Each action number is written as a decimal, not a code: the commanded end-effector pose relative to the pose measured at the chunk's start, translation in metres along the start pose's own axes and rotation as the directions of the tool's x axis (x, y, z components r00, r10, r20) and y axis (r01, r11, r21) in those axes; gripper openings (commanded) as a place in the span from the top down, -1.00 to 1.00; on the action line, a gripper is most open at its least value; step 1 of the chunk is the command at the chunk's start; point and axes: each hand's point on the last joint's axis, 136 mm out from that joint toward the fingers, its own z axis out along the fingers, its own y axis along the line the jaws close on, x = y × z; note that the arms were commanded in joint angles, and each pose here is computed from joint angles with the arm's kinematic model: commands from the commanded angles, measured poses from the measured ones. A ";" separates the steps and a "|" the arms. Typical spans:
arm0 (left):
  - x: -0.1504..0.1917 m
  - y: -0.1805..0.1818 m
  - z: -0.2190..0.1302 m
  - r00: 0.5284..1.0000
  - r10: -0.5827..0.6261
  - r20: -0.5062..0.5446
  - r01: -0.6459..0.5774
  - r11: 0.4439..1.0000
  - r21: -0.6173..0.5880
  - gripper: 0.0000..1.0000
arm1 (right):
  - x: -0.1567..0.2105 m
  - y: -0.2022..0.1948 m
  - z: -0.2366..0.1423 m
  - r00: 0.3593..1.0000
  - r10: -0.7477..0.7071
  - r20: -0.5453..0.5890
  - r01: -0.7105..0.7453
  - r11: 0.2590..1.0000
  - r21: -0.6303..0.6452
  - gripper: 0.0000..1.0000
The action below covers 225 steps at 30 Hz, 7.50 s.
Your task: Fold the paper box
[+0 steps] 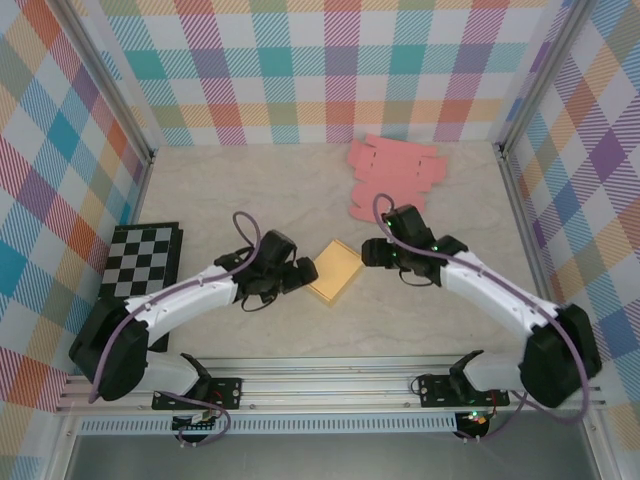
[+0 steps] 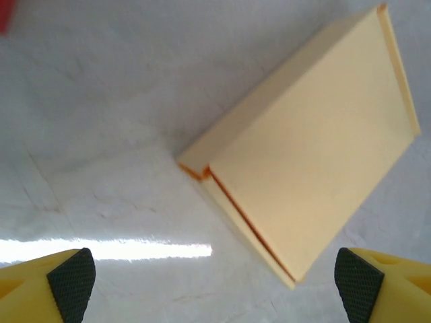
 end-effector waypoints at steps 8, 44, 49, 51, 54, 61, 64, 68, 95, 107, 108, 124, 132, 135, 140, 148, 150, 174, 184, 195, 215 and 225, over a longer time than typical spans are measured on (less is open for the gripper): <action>0.002 -0.050 0.046 0.981 -0.194 -0.011 0.191 0.954 0.231 -0.90 | -0.011 0.029 0.083 0.930 -0.340 -0.141 0.309 0.929 -0.205 -0.29; -0.213 -0.040 0.153 1.000 -0.005 0.029 0.005 1.000 0.012 -0.40 | -0.096 0.044 0.176 0.983 0.105 -0.153 -0.138 0.965 -0.224 0.10; -0.241 0.000 0.148 0.997 -0.064 0.053 0.066 0.997 -0.037 -0.41 | -0.116 0.079 0.201 0.986 0.072 -0.153 -0.110 0.960 -0.258 0.10; -0.251 0.018 0.142 0.994 -0.087 0.067 0.091 0.994 -0.063 -0.42 | -0.118 0.093 0.210 0.985 0.064 -0.163 -0.107 0.957 -0.269 0.09; -0.268 0.045 0.128 0.990 -0.105 0.096 0.116 0.987 -0.113 -0.45 | -0.127 0.116 0.221 0.985 0.059 -0.159 -0.105 0.949 -0.296 0.09; -0.297 0.090 0.111 0.981 -0.136 0.138 0.160 0.970 -0.185 -0.47 | -0.131 0.159 0.244 0.984 0.079 -0.162 -0.130 0.932 -0.337 0.07; -0.301 0.103 0.105 0.977 -0.144 0.157 0.176 0.960 -0.216 -0.47 | -0.136 0.167 0.248 0.984 0.097 -0.152 -0.145 0.926 -0.348 0.05; -0.313 0.108 0.089 0.971 -0.146 0.191 0.189 0.955 -0.228 -0.53 | -0.151 0.165 0.237 0.991 0.076 -0.108 -0.108 0.938 -0.330 -0.05; -0.266 0.016 -0.035 0.951 -0.018 0.309 0.050 0.994 -0.096 -0.69 | -0.162 -0.109 0.175 0.986 0.059 -0.158 -0.018 0.968 0.249 -0.19; -0.200 -0.017 -0.034 0.959 0.091 0.268 -0.065 0.992 -0.106 -0.69 | -0.069 -0.119 0.174 0.915 0.039 -0.401 0.086 0.953 0.289 -0.16; -0.197 -0.016 -0.035 0.959 0.087 0.268 -0.062 0.993 -0.102 -0.69 | -0.062 -0.117 0.171 0.910 0.031 -0.413 0.097 0.954 0.285 -0.16; -0.125 -0.002 -0.038 0.975 0.111 0.192 -0.102 0.993 -0.056 -0.68 | 0.101 -0.018 0.077 0.830 -0.077 -0.553 0.120 0.992 0.043 -0.15; -0.090 -0.047 -0.002 0.951 0.281 0.129 -0.299 0.943 0.149 -0.69 | 0.164 0.012 0.023 0.809 -0.120 -0.576 0.089 0.993 -0.082 -0.14; -0.078 -0.066 0.024 0.922 0.377 0.092 -0.388 0.903 0.183 -0.69 | 0.173 0.016 0.008 0.827 -0.122 -0.549 0.072 0.991 -0.113 -0.13; -0.087 -0.083 0.069 0.891 0.449 0.063 -0.453 0.878 0.154 -0.67 | 0.144 0.017 -0.021 0.920 -0.092 -0.380 0.050 0.991 -0.120 -0.14; -0.119 -0.111 0.124 0.840 0.541 0.041 -0.541 0.832 0.118 -0.65 | 0.104 0.008 -0.056 0.978 -0.092 -0.186 0.082 0.995 -0.062 -0.16; -0.118 -0.111 0.139 0.825 0.565 -0.005 -0.561 0.821 0.106 -0.66 | 0.100 0.008 -0.059 0.981 -0.102 -0.167 0.093 0.994 -0.064 -0.17; -0.133 -0.139 -0.031 0.673 0.608 0.422 -0.703 0.703 0.108 1.00 | -0.081 0.038 -0.098 0.654 -0.683 0.325 0.741 0.665 -0.093 -0.47; -0.107 -0.130 -0.118 0.404 0.606 0.685 -0.837 0.548 0.009 1.00 | -0.114 0.064 -0.093 0.324 -0.811 0.488 0.946 0.289 -0.148 -0.46; -0.096 -0.129 -0.148 0.327 0.574 0.751 -0.868 0.496 -0.002 1.00 | -0.122 0.045 -0.071 0.310 -0.825 0.473 0.950 0.259 -0.172 -0.46; -0.086 -0.133 -0.146 0.338 0.589 0.734 -0.889 0.456 0.043 1.00 | -0.154 0.024 -0.061 0.295 -0.853 0.432 0.955 0.282 -0.095 -0.42; -0.081 -0.134 -0.147 0.342 0.586 0.734 -0.894 0.445 0.061 1.00 | -0.131 0.032 -0.055 0.304 -0.836 0.456 0.948 0.219 -0.231 -0.16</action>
